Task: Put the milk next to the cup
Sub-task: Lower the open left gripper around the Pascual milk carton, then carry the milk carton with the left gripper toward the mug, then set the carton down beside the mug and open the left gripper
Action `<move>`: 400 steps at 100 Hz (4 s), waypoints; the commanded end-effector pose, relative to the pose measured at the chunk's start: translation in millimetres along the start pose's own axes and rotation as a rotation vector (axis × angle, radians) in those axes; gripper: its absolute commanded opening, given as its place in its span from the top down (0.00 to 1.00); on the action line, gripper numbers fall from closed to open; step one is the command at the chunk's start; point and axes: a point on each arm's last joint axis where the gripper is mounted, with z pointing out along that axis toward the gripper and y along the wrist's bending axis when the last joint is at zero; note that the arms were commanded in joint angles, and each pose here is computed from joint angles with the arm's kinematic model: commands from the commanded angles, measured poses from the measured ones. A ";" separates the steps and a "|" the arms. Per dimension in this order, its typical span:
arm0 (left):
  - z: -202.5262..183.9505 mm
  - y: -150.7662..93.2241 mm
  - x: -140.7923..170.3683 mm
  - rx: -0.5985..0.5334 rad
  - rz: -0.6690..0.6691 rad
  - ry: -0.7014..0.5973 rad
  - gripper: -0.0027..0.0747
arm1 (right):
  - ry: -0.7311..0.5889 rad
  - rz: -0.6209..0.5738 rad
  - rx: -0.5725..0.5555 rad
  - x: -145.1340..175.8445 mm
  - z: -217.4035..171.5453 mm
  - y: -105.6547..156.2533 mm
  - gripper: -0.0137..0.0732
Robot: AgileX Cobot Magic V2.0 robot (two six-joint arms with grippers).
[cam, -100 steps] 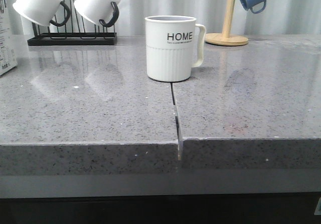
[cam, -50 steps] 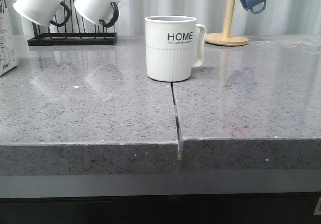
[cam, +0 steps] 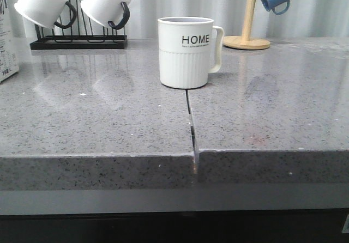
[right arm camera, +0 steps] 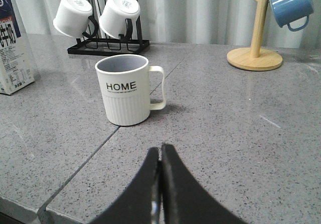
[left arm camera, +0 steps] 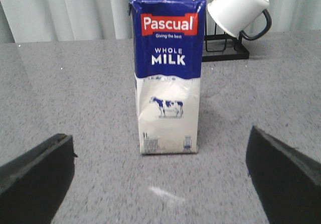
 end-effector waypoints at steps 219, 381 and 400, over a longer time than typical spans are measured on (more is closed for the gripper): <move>149.2 -50.7 -52.4 0.028 -0.047 -0.174 0.69 | -0.094 -0.005 -0.006 -15.5 -0.8 1.2 0.92; 153.5 -199.0 -37.9 0.214 -0.201 -0.031 0.09 | -0.094 -0.005 -0.006 -15.5 -0.8 1.2 0.92; 145.4 -199.5 -40.9 0.228 -0.163 -0.041 0.11 | -0.094 -0.005 -0.006 -15.5 -0.8 1.2 0.92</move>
